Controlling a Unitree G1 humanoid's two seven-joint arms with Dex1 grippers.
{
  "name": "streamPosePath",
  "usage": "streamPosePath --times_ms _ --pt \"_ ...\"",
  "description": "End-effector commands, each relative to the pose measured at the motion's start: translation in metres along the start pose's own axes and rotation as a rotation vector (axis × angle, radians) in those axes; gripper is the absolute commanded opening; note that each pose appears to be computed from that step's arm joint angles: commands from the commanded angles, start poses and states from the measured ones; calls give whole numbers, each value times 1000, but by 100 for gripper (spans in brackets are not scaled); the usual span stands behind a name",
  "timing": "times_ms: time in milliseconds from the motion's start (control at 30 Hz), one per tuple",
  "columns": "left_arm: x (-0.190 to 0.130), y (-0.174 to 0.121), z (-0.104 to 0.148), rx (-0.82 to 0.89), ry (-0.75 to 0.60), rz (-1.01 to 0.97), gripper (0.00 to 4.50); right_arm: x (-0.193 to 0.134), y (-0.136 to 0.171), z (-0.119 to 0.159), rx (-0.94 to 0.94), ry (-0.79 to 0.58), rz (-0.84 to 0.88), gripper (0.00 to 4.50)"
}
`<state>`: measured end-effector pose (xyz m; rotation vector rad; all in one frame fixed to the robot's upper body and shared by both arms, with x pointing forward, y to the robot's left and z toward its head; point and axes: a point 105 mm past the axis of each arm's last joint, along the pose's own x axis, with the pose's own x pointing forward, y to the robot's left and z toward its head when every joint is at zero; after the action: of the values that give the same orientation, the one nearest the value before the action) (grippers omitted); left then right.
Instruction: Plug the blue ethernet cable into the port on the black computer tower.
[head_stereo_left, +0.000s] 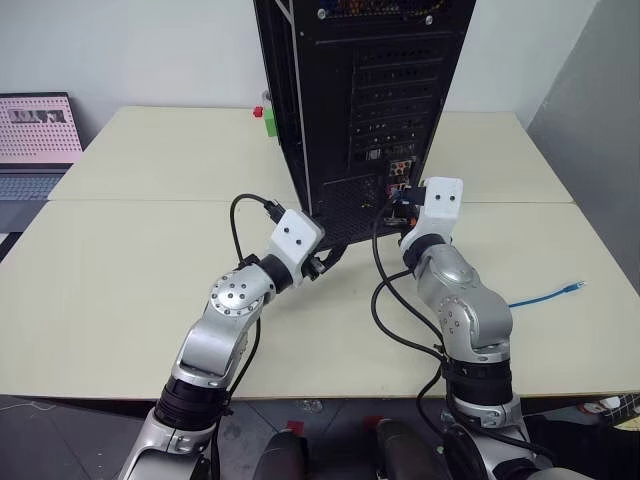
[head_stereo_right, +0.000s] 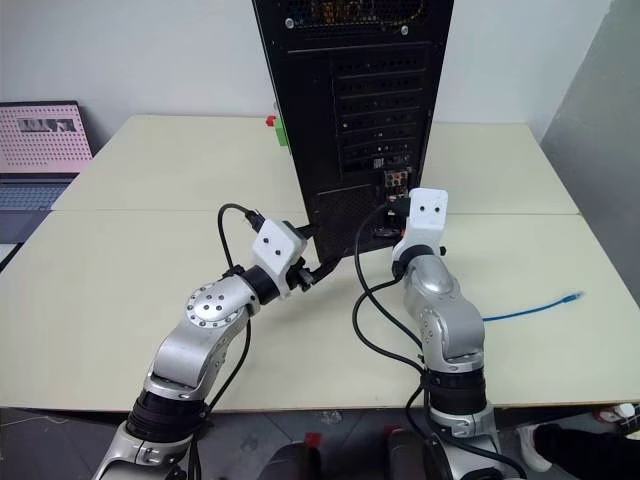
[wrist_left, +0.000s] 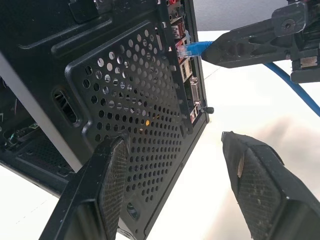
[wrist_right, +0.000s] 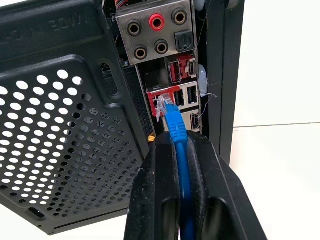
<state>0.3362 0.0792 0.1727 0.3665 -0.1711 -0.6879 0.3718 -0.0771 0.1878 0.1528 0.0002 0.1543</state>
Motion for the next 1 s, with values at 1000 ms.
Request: streamPosePath --times_ms 1000 --pt "-3 7 17 0 -73 34 308 16 27 17 -39 -84 89 0"
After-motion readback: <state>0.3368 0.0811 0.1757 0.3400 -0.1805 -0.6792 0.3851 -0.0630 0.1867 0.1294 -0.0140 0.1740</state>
